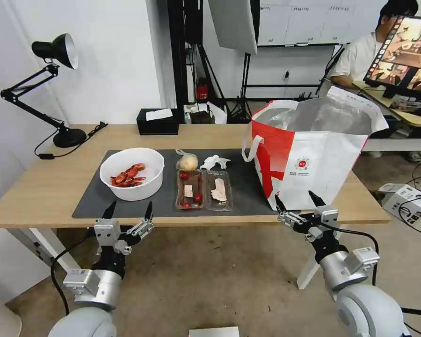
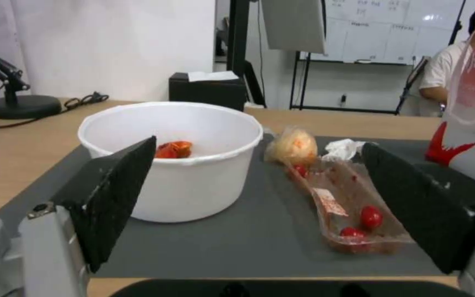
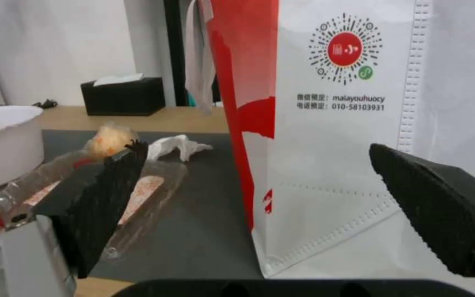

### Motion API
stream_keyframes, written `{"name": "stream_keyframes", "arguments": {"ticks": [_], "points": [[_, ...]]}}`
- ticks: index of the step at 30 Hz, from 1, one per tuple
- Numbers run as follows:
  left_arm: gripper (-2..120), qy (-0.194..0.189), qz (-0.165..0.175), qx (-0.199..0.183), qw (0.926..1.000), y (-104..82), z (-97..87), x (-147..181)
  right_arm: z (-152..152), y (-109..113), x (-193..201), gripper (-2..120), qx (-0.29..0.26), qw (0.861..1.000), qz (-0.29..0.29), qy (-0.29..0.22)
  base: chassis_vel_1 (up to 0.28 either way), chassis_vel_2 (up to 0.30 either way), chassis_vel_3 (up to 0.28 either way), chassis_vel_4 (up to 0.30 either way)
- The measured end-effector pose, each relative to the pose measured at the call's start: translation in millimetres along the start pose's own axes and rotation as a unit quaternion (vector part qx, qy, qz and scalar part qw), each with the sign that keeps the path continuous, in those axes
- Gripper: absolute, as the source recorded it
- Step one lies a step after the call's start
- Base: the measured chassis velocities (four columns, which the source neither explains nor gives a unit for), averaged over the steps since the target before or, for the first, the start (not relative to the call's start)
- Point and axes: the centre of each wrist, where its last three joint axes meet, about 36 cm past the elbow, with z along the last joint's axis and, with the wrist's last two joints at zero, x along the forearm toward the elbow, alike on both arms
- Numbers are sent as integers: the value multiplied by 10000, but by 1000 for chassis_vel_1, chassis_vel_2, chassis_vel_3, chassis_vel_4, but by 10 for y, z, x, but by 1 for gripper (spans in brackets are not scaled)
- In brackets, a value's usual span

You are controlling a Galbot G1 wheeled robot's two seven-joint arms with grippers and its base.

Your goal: Pick up the trash from the table and place it into the takeout bag.

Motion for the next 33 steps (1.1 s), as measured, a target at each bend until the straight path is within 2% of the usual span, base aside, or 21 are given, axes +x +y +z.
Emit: {"name": "stream_keyframes", "arguments": {"ticks": [15,18,19,21,22,24,25,26,27,28,30,31,32,33], "points": [[100,2,-21,-21,10000,9,-10,27,44,78,56,100,-112,9998,-66,119,0,0,0,0],[100,6,-29,-25,10000,14,-9,36,31,118,75,100,-438,9988,-115,181,0,0,0,0],[100,9,-31,-28,10000,17,-9,40,-2,149,79,100,-861,9959,-131,256,0,0,0,0],[100,10,-27,-43,10000,28,-16,47,-109,174,44,100,-1984,9790,-222,423,0,0,0,0],[100,10,-27,-43,10000,28,-16,47,-109,174,44,100,-1984,9790,-222,423,0,0,0,0],[100,9,-18,-68,10000,44,-23,48,-257,164,-37,100,-3126,9480,-322,511,0,0,0,0],[100,7,-17,-78,10000,50,-25,47,-320,155,-69,100,-3505,9345,-344,507,0,0,0,0],[100,6,-18,-86,10000,55,-27,47,-359,148,-89,100,-3741,9253,-348,506,0,0,0,0],[100,6,-18,-86,10000,55,-27,47,-359,148,-89,100,-3741,9253,-348,506,0,0,0,0],[100,7,-21,-104,9999,65,-27,45,-446,123,-148,100,-4304,9004,-407,480,0,0,0,0],[100,24,-31,-146,9999,85,-15,41,-505,101,-264,100,-4981,8644,-556,399,0,0,0,0],[100,24,-31,-146,9999,85,-15,41,-505,101,-264,100,-4981,8644,-556,399,0,0,0,0],[100,26,-33,-187,9998,101,-15,38,-478,117,-364,100,-5225,8497,-569,425,0,0,0,0],[100,24,-34,-202,9998,107,-16,37,-462,133,-404,100,-5286,8459,-543,464,0,0,0,0]]}}
